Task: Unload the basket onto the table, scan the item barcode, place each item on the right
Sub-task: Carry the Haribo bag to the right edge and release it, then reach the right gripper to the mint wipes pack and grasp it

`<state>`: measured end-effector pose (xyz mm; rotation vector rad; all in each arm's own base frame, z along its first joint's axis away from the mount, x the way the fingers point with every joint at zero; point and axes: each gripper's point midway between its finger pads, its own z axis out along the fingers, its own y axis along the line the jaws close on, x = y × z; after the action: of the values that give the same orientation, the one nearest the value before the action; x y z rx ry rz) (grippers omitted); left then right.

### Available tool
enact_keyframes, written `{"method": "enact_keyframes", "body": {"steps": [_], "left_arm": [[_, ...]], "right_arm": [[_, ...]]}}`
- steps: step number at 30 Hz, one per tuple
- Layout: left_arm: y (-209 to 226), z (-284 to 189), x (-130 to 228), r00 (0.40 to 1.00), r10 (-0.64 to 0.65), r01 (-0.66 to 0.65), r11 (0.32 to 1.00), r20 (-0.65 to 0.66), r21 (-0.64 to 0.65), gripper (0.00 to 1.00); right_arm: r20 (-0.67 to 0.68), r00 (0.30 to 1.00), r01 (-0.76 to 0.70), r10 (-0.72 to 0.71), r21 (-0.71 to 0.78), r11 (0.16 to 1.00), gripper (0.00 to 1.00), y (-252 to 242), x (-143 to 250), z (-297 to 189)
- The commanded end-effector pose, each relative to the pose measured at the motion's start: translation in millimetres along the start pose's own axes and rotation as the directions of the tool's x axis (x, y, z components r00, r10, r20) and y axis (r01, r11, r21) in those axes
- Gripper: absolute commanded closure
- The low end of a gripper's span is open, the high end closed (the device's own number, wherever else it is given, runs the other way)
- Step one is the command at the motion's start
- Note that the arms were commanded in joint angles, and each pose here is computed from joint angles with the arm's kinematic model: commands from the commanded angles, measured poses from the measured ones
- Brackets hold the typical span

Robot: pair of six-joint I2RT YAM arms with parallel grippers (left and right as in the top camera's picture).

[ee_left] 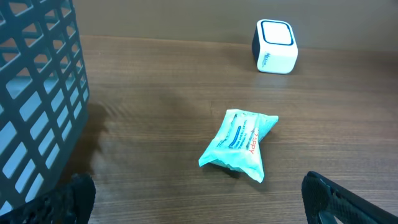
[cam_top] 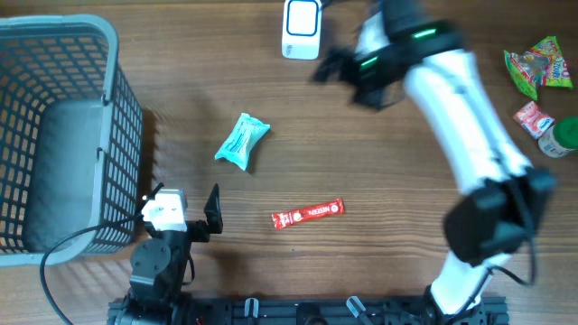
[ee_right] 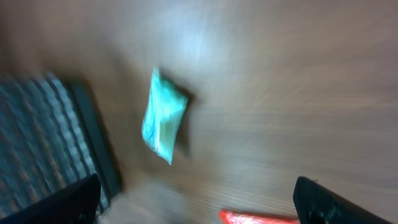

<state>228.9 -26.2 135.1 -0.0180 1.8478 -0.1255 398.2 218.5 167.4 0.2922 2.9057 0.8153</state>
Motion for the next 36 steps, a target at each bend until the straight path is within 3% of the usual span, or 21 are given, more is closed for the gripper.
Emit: {"method": "enact_keyframes", "body": {"steps": [1, 3, 5, 8, 10, 14, 19, 23, 26, 27, 29, 31, 32, 34, 36], "left_arm": [[3, 0, -1, 1.000, 0.014, -0.013, 1.000, 0.007, -0.017, 0.00], [3, 0, -1, 1.000, 0.014, -0.013, 1.000, 0.007, -0.017, 0.00], [3, 0, -1, 1.000, 0.014, -0.013, 1.000, 0.007, -0.017, 0.00], [3, 0, -1, 1.000, 0.014, -0.013, 1.000, 0.007, -0.017, 0.00], [3, 0, -1, 1.000, 0.014, -0.013, 1.000, 0.007, -0.017, 0.00], [3, 0, -1, 1.000, 0.014, -0.013, 1.000, 0.007, -0.017, 0.00], [3, 0, -1, 1.000, 0.014, -0.013, 1.000, 0.007, -0.017, 0.00], [3, 0, -1, 1.000, 0.014, -0.013, 1.000, 0.007, -0.017, 0.00], [3, 0, -1, 1.000, 0.014, -0.013, 1.000, 0.007, -0.017, 0.00], [3, 0, -1, 1.000, 0.014, -0.013, 1.000, 0.007, -0.017, 0.00], [3, 0, -1, 1.000, 0.014, -0.013, 1.000, 0.007, -0.017, 0.00], [3, 0, -1, 1.000, 0.014, -0.013, 1.000, 0.007, -0.017, 0.00], [3, 0, -1, 1.000, 0.014, -0.013, 1.000, 0.007, -0.017, 0.00], [3, 0, -1, 1.000, 0.014, -0.013, 1.000, 0.007, -0.017, 0.00], [3, 0, -1, 1.000, 0.014, -0.013, 1.000, 0.007, -0.017, 0.00]], "right_arm": [[-0.156, 0.986, -0.059, 0.051, -0.050, 0.997, 0.01, 44, 56, 78], [-0.143, 0.989, 0.009, -0.026, -0.120, 0.993, 0.00, 75, 68, 117], [-0.140, 0.990, -0.044, 0.027, -0.123, 0.991, 0.03, 84, 71, 142], [-0.147, 0.986, -0.089, 0.074, -0.102, 0.991, 0.05, 81, 76, 175], [-0.144, 0.986, -0.092, 0.082, -0.063, 0.994, 0.12, 72, 80, 193], [-0.065, 0.993, -0.094, 0.094, 0.008, 0.996, 0.18, 56, 68, 201], [-0.047, 0.992, -0.112, 0.117, 0.096, 0.989, 0.55, 30, 69, 222], [-0.055, 0.995, -0.076, 0.082, 0.104, 0.992, 0.95, 23, 69, 231], [-0.117, 0.987, -0.105, 0.112, 0.065, 0.992, 0.95, 28, 72, 220], [-0.198, 0.958, -0.204, 0.209, 0.047, 0.978, 0.95, 33, 80, 207], [-0.367, 0.820, -0.452, 0.439, 0.054, 0.890, 0.96, 41, 88, 165], [-0.556, 0.587, -0.626, 0.589, 0.151, 0.765, 0.96, 33, 100, 120], [-0.551, 0.499, -0.669, 0.669, 0.246, 0.701, 0.96, 18, 105, 109], [-0.450, 0.266, -0.730, 0.853, 0.484, 0.483, 0.96, -14, 119, 83], [-0.382, 0.163, -0.754, 0.910, 0.546, 0.364, 0.96, -34, 112, 68]]}}
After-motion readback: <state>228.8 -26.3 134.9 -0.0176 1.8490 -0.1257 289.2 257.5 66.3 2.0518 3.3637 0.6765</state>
